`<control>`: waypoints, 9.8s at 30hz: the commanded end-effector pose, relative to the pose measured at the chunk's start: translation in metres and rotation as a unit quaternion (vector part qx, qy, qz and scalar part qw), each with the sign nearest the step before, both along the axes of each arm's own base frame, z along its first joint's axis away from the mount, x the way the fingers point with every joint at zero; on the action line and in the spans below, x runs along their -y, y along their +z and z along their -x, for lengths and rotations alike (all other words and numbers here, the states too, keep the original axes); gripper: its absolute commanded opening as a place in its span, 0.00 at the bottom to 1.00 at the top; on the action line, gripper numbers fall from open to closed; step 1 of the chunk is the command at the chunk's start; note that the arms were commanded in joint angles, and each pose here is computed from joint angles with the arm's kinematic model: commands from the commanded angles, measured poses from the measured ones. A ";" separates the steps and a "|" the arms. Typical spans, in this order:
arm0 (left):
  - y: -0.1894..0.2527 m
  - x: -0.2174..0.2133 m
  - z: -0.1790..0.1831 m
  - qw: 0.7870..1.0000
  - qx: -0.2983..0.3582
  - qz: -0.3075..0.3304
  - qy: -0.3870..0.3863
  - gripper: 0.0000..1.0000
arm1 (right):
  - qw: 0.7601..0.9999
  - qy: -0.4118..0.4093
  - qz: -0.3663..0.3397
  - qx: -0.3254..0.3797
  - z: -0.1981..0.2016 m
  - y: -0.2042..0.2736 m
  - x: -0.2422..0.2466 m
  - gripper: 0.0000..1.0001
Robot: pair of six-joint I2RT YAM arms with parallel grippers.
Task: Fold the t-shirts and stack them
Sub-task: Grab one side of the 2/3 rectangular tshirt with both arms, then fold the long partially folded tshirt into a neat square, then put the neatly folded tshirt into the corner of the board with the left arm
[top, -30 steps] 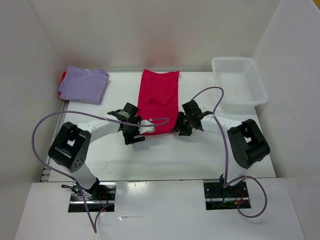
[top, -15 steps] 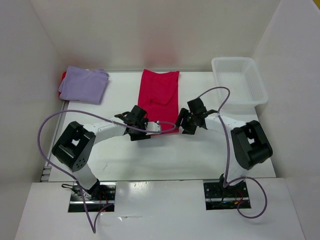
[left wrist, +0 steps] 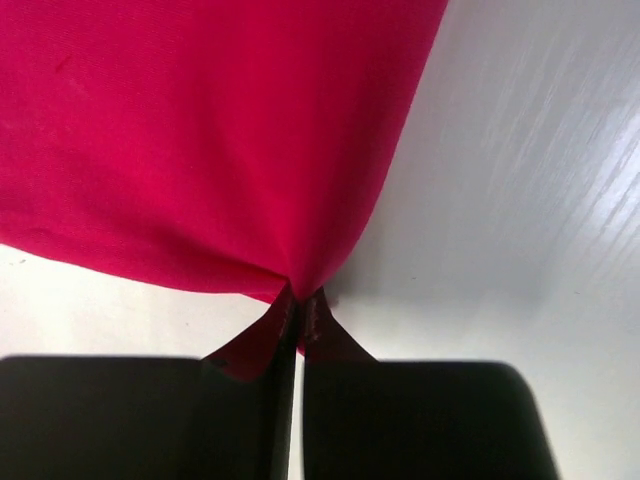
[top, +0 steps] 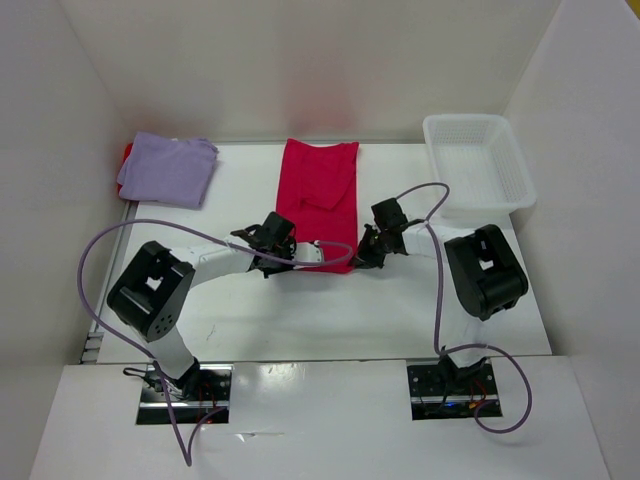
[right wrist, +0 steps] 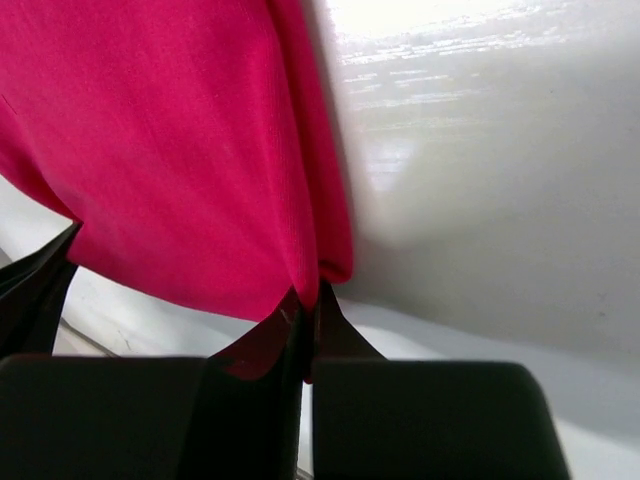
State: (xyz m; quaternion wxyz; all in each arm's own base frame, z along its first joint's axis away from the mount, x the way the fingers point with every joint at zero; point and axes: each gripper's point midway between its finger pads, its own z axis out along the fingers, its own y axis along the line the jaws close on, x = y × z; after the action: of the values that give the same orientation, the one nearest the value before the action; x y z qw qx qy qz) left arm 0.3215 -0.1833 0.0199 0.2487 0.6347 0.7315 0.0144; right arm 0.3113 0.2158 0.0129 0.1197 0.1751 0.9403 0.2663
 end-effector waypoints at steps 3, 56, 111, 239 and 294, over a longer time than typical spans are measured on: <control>0.001 0.012 0.017 0.998 -0.055 0.033 0.012 0.00 | 1.000 0.016 0.017 -0.009 0.019 0.005 0.012 0.00; 0.145 0.037 -0.127 0.967 -0.131 0.184 0.120 0.00 | 0.990 0.077 -0.117 0.002 0.006 0.112 0.032 0.00; 0.100 0.025 -0.185 0.914 -0.097 0.253 0.302 0.78 | 0.979 -0.015 0.151 0.140 -0.184 0.048 0.048 0.00; 0.014 -0.053 -0.114 0.810 -0.335 0.295 0.380 1.00 | 0.994 0.064 0.053 0.069 -0.084 0.033 -0.019 0.61; 0.202 -0.206 -0.271 0.842 0.253 0.058 0.472 0.00 | 0.963 -0.121 0.053 0.235 -0.046 0.215 0.129 0.66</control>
State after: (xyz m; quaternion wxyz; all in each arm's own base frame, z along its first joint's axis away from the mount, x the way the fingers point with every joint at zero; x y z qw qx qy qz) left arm 0.5778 -0.0038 0.1861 0.3919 0.1927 0.8760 0.2047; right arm 0.3651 0.0941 0.2186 0.3610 0.2162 0.8757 0.2368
